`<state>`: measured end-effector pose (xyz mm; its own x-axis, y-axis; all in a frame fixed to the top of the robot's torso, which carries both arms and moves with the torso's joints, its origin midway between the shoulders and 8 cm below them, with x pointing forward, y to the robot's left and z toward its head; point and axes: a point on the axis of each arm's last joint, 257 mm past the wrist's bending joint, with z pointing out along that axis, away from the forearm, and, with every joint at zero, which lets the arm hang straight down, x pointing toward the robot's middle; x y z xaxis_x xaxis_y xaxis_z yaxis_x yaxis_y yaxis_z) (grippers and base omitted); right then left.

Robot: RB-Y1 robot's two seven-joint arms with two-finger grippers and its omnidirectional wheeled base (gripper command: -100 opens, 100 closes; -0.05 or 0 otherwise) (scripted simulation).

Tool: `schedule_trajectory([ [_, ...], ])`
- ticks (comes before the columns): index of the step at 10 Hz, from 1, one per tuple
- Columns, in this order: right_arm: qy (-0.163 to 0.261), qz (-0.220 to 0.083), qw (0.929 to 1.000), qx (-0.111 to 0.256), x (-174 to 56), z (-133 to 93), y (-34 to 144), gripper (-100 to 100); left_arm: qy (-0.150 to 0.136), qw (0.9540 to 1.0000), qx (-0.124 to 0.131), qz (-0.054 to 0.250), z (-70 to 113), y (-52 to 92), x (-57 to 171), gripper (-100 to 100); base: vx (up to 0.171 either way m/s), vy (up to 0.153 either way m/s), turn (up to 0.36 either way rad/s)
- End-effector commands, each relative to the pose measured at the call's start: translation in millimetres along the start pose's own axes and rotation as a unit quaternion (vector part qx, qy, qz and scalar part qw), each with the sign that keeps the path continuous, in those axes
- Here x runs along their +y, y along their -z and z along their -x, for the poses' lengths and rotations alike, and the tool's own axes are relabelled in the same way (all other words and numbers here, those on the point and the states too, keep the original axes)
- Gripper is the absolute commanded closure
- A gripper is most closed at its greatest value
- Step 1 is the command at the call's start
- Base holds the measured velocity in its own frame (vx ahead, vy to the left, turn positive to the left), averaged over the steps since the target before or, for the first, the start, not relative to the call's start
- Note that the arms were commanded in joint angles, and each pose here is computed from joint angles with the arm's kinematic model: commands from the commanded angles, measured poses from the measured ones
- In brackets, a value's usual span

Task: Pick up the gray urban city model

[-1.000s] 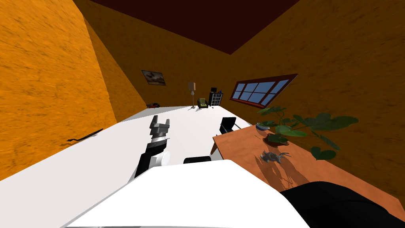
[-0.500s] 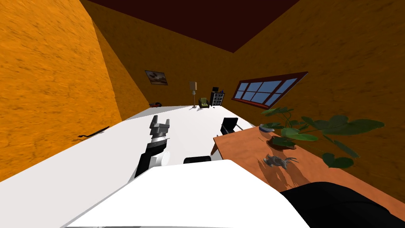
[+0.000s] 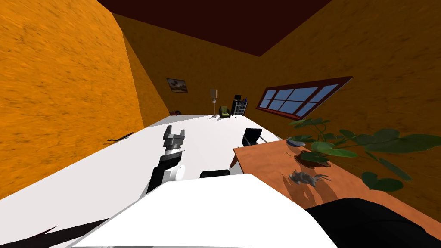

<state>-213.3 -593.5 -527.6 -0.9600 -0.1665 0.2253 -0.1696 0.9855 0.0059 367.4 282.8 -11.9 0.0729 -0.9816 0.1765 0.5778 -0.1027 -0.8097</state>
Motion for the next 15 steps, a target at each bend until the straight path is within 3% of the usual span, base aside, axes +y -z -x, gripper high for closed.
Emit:
schedule_trajectory([
  [1,-0.012,0.004,0.9999,-0.001,6.2,2.0,-2.8,-100,0.0,1.0,0.0,0.0,0.0,0.0,0.0,0,-0.034,0.0,0.141],
  [10,-0.085,0.022,0.9961,0.004,37.4,-0.5,-17.0,-100,0.0,1.0,0.0,0.0,0.0,0.0,0.0,0,-0.092,0.004,0.164],
  [11,-0.078,0.021,0.9967,0.003,35.1,0.5,-16.3,-100,0.0,1.0,0.0,0.0,0.0,0.0,0.0,0,-0.049,0.0,0.031],
  [12,-0.079,0.021,0.9966,0.003,35.5,0.4,-16.5,100,0.0,1.0,0.0,0.0,0.0,0.0,0.0,0,-0.008,0.0,-0.008],
  [15,-0.079,0.022,0.9966,0.004,35.7,-0.1,-16.2,100,0.0,1.0,0.0,0.0,0.0,0.0,0.0,0,0.0,0.0,0.0],
])
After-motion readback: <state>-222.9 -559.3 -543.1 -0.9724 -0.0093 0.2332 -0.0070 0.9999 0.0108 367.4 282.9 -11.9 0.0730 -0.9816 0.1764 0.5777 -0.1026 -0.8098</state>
